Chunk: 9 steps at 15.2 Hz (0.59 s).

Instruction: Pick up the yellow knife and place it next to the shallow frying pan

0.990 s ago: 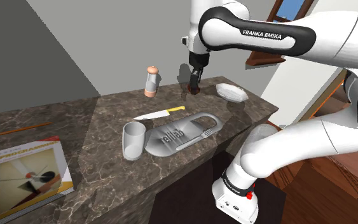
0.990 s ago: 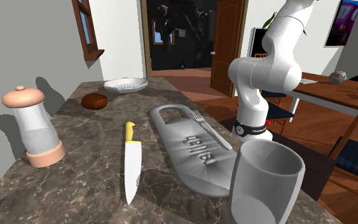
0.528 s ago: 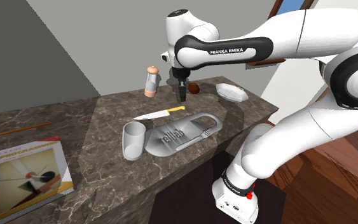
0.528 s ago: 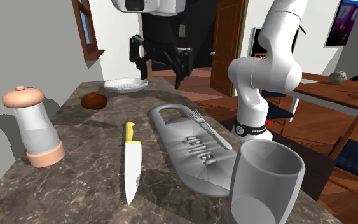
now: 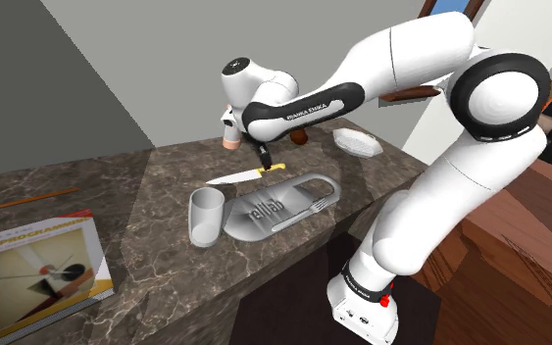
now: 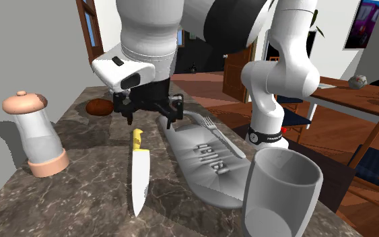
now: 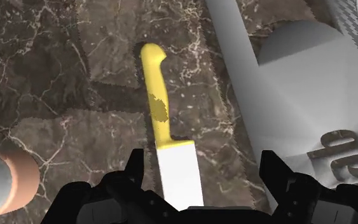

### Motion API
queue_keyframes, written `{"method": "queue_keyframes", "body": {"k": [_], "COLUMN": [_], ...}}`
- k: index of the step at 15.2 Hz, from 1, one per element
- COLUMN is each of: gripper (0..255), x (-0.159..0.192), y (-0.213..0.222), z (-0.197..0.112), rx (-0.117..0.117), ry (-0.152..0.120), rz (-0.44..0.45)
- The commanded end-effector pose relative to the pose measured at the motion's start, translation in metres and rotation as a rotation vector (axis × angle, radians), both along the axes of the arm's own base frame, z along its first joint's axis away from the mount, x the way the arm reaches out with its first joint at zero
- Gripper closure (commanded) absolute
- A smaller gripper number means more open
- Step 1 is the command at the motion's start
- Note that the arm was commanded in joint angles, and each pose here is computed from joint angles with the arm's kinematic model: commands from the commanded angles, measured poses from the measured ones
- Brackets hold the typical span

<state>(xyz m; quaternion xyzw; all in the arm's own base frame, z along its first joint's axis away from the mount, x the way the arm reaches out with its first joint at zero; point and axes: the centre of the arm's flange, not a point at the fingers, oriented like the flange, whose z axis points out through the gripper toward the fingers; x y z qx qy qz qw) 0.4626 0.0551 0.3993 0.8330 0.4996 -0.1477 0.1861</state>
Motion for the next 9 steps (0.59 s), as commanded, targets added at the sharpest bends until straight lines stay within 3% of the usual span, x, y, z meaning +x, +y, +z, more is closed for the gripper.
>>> {"method": "queue_keyframes", "body": {"k": [1, 3, 9], "gripper": [0, 0, 0], "x": [0.013, 0.022, 0.021], "y": [0.005, 0.011, -0.005], "z": [-0.027, -0.051, -0.078], "rx": [-0.027, -0.053, -0.053], "ry": [0.029, 0.057, 0.057], "rz": [0.087, 0.166, 0.166]}}
